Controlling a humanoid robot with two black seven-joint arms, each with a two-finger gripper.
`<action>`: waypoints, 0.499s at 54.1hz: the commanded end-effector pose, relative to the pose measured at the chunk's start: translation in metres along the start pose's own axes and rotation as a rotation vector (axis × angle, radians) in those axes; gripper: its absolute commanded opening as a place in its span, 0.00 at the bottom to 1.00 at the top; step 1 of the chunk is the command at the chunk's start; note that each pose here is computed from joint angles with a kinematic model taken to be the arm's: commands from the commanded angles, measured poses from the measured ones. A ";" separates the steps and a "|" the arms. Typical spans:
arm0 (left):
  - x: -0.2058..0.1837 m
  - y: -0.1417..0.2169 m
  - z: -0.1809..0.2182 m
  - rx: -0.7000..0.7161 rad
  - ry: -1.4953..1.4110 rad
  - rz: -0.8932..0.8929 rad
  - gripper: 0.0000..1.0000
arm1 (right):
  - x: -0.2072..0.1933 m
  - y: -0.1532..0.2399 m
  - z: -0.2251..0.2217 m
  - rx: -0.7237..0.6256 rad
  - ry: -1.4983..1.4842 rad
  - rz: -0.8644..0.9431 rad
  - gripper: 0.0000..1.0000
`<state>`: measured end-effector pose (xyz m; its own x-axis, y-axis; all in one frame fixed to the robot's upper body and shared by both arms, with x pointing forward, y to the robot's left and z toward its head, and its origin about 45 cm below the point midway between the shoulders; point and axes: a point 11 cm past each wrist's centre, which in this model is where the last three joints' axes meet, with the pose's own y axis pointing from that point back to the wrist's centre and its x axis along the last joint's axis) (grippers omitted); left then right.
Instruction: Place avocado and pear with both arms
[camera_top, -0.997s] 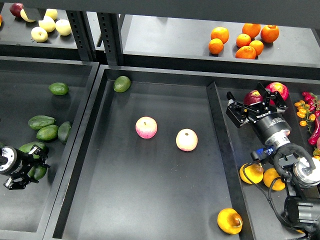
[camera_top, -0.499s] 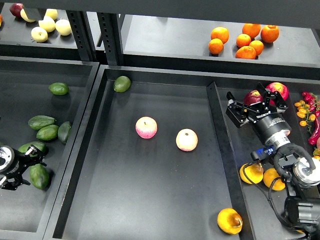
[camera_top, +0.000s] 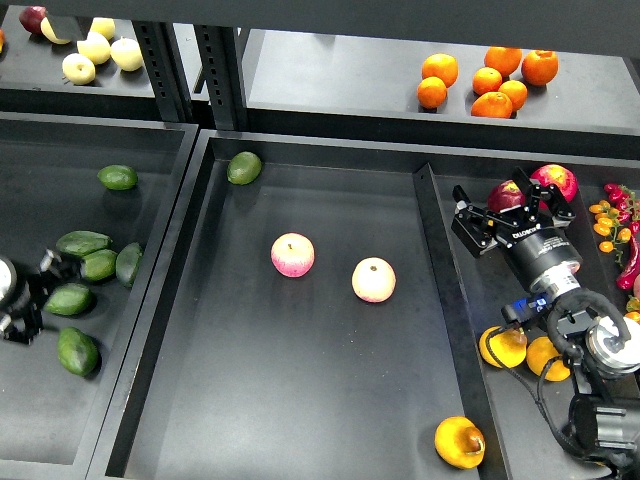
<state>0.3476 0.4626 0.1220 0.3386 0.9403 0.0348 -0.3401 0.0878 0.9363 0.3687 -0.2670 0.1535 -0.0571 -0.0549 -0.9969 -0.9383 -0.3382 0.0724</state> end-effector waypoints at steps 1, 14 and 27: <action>0.011 0.019 0.023 -0.123 0.077 -0.005 0.99 | 0.004 0.002 0.002 -0.007 -0.001 0.008 1.00; 0.013 0.042 0.068 -0.345 0.205 -0.061 0.99 | 0.013 0.009 0.006 -0.015 -0.001 0.017 1.00; -0.010 0.036 0.089 -0.496 0.388 -0.220 0.99 | 0.025 0.015 0.016 -0.037 -0.008 0.044 1.00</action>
<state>0.4043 0.4407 0.1865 0.1672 0.9577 -0.2344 -0.6512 0.2858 0.7030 0.3503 -0.2613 0.1327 -0.0934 -0.0618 -0.9937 -0.9256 -0.3623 0.1095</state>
